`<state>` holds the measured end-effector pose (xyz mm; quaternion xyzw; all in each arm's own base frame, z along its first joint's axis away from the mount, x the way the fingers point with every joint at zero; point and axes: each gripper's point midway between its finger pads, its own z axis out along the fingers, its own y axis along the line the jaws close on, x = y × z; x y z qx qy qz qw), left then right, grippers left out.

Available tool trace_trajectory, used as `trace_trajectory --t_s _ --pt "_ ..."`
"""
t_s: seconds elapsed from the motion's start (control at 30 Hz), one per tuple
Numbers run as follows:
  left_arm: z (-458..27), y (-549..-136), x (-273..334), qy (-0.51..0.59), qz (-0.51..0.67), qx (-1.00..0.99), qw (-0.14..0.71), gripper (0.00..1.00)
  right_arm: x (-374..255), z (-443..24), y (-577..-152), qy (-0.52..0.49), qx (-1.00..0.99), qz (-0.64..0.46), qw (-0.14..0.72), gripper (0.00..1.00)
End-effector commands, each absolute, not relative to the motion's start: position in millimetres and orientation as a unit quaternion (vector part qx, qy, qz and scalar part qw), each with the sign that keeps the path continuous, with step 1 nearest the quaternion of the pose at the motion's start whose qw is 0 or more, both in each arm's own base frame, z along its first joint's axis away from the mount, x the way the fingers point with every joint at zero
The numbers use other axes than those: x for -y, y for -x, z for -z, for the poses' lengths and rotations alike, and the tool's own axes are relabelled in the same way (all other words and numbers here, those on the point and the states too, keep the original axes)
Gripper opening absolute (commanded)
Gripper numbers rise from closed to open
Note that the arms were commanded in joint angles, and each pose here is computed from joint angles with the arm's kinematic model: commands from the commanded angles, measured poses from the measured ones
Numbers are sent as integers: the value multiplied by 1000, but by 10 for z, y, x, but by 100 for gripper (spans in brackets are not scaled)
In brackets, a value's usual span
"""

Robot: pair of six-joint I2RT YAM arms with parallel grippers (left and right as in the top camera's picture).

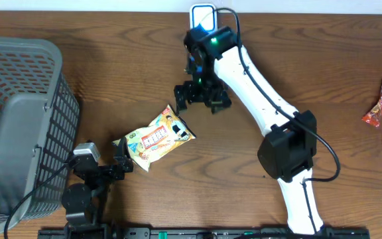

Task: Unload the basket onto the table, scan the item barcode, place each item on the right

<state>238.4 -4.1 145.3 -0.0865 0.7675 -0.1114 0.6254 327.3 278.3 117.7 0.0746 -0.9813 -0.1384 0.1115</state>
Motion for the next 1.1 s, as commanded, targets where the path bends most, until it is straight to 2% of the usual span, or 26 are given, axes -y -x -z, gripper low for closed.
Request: trace_trajectory --t_s 0.0,0.13,0.37,0.5,0.73,0.83,1.0,1.07 --pt "-1324 -2381 58 90 117 -777 613 98 -2807 -903 -3170 50 982 110 145 99" --pt "-1324 -2381 58 90 117 -777 613 98 -3119 -767 -2973 65 966 163 190 94" --pt "-1324 -2381 58 90 117 -777 613 98 -3466 -747 -2644 65 962 161 211 94" --pt "-1324 -2381 58 90 117 -777 613 98 -3671 -691 -2624 60 968 164 181 95" --pt "-1324 -2381 58 90 117 -777 613 98 -3842 -528 -2590 96 980 126 122 89" --pt "-1324 -2381 58 90 117 -777 613 98 -3878 -323 -2573 116 983 110 91 80" --pt "-1324 -2381 58 90 117 -777 613 98 -3656 -4 -2597 140 987 60 52 43" --pt "-1324 -2381 58 90 117 -777 613 98 -3607 44 -2557 140 987 51 58 33"
